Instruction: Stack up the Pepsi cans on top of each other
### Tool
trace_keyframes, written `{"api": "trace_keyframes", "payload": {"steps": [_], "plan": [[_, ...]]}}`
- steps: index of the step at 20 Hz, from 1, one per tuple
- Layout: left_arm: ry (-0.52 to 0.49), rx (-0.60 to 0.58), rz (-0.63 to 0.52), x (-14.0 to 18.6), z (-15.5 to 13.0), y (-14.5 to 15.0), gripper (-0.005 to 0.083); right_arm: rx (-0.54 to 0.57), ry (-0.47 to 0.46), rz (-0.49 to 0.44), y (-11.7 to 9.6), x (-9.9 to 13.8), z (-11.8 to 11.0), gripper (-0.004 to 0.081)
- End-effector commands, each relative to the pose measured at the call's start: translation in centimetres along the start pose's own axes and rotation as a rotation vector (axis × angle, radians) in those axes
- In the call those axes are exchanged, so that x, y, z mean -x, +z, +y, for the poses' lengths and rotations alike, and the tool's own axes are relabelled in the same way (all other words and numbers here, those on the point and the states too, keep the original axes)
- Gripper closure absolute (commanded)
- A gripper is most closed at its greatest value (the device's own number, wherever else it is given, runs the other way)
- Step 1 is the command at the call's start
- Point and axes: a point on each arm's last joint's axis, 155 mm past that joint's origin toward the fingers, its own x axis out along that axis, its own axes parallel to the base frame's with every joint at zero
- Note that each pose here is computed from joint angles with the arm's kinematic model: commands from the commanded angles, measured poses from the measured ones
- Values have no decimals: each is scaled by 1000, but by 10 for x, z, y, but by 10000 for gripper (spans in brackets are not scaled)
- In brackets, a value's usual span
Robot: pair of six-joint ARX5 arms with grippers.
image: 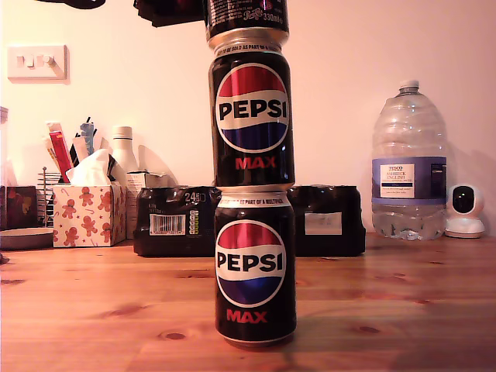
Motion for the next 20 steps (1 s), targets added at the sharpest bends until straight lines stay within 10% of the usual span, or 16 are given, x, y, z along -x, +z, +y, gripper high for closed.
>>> {"api": "trace_keyframes", "payload": {"steps": [1,20], "plan": [[2,5,4,-4,1,0,-19,-4,3,11,-5,-2,0,782],[9,-31,-97,2,2,54,-19,-6,3,15,-6,-2,0,782]]}}
